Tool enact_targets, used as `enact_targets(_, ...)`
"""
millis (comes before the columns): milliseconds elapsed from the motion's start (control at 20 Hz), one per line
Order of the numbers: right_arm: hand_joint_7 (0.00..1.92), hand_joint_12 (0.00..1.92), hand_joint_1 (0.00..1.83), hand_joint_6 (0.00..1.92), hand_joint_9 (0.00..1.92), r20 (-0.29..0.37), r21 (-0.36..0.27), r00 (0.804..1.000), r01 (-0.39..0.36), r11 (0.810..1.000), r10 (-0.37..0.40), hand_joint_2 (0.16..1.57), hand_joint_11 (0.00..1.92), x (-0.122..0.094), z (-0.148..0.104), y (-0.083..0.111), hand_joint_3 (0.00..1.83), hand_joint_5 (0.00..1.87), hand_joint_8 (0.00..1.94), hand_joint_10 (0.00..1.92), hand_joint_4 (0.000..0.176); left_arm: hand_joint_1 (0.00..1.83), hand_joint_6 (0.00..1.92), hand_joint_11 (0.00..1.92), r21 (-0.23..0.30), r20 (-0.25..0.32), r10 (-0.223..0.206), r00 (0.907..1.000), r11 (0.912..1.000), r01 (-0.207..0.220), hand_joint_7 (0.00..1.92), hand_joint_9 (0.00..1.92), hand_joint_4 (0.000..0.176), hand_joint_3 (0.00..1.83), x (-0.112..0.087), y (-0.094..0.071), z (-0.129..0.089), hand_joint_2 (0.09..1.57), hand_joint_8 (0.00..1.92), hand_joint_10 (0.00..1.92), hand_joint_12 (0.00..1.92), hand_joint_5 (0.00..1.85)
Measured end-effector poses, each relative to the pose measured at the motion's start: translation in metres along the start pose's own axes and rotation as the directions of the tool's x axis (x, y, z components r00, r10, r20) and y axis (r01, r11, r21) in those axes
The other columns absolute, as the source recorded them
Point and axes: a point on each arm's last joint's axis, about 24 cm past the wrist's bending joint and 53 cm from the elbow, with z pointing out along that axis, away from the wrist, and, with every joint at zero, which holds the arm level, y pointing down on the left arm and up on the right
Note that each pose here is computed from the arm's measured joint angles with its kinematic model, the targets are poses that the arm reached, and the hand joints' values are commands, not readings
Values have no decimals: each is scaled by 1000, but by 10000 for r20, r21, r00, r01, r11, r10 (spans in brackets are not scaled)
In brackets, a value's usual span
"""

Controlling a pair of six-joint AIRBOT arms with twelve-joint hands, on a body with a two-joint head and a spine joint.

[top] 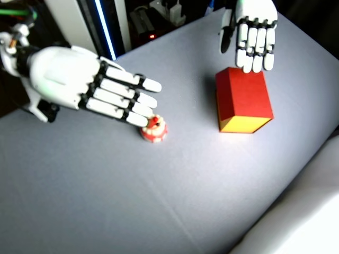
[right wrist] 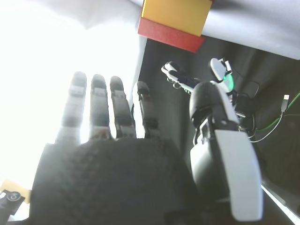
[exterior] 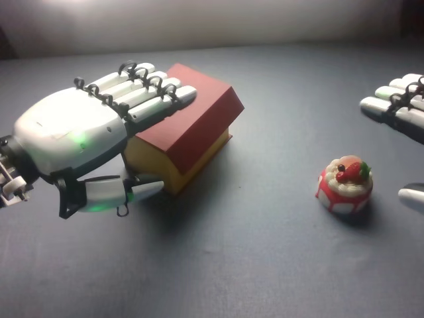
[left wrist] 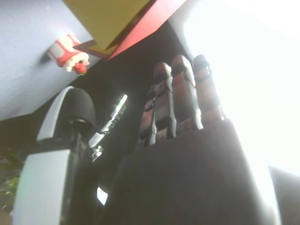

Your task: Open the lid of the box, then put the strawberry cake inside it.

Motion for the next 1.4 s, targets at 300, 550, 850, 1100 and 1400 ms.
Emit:
enact_targets(300,0,0,437,2,0,-9,37,10000,-41,10000,41,1362,0,1,0,-1,7,5,0,0,0,621,0,0,-175,-9,-112,9999,9998,112,0,0,81,5,3,6,4,1233,0,0,0,0)
enact_targets(550,0,0,489,0,0,-57,191,9999,-126,9997,127,1360,0,4,-2,-6,3,0,0,0,0,900,0,0,-415,-51,-245,9997,9988,242,0,0,122,0,8,14,20,1184,0,0,0,0)
enact_targets(850,0,0,478,0,0,-27,222,9999,-140,9997,141,1354,0,3,-1,-7,0,0,0,0,0,1006,0,1,-909,-200,-372,9991,9952,352,0,0,113,0,16,28,35,1176,0,0,0,0)
enact_targets(1100,0,0,448,0,0,-22,245,9999,-161,9996,162,1364,0,3,-2,-8,4,0,0,0,0,886,0,0,-975,-84,-607,9981,9935,596,0,0,121,10,17,29,42,1215,0,0,0,0)
enact_targets(1400,0,0,465,0,0,-51,294,9998,-187,9994,188,1362,0,4,-2,-9,0,0,0,0,0,743,0,0,-1118,813,-1219,9892,9851,1306,0,0,138,23,2,37,43,1284,0,0,0,0)
